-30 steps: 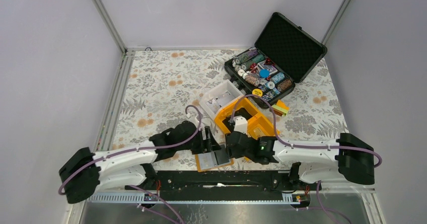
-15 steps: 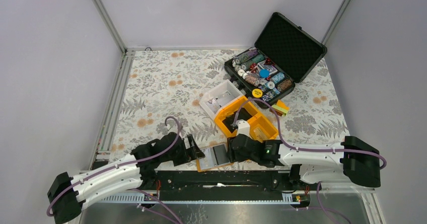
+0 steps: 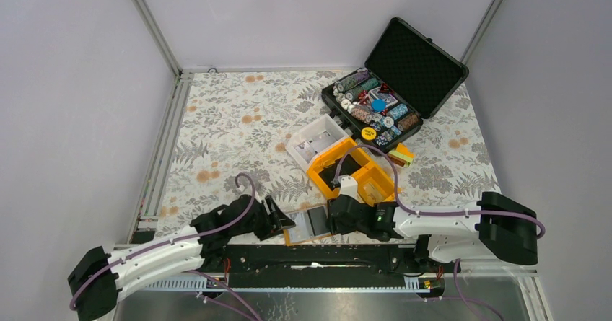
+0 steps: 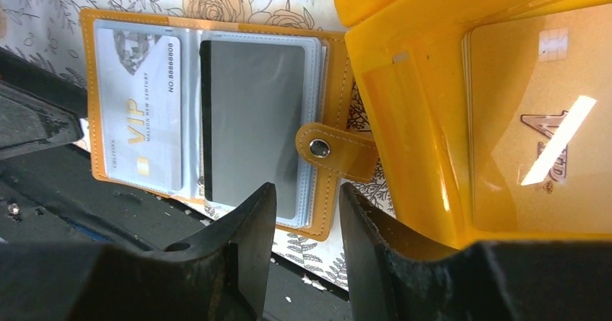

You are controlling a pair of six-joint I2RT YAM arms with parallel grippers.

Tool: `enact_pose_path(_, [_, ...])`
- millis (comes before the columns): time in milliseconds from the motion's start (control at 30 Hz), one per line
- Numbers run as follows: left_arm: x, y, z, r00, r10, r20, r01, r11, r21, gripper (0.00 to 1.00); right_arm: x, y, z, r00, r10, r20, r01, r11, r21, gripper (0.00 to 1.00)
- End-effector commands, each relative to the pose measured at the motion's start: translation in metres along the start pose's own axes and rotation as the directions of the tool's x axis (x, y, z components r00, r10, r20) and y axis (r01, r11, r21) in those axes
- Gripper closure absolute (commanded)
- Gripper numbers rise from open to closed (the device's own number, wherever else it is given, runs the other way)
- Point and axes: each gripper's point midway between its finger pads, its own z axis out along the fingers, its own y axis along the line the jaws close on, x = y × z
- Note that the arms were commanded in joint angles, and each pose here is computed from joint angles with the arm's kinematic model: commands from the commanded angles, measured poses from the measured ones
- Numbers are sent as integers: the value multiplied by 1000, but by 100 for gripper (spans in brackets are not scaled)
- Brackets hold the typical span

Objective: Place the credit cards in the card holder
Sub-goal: Insert the credit card into the card holder, then close the card holder at the center of the board.

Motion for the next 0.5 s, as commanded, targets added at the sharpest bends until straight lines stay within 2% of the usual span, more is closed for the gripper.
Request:
enact_pose_path(0, [-11,-9,1,996,-53,67,48,996,69,44,3,4,6,1000,14,-2,-14,1000,-2,56])
enact_pose_path(167, [-12,-26,4,997,-48,62,38,988,147,45,10,3,14,999,7,-32,-7,1000,11,57])
enact_pose_path(367, [-15,-49,3,998,-1,68,-13,978,207,52,17,11,22,998,15,-57,-16,1000,-12,59])
enact_pose_path(400, [-16,-52,2,997,4,74,-19,977,211,56,18,13,24,998,16,-59,-17,1000,-16,59])
enact_pose_path(467, [-18,-51,2,996,16,83,-32,980,196,70,18,16,25,998,12,-61,-13,1000,-16,59])
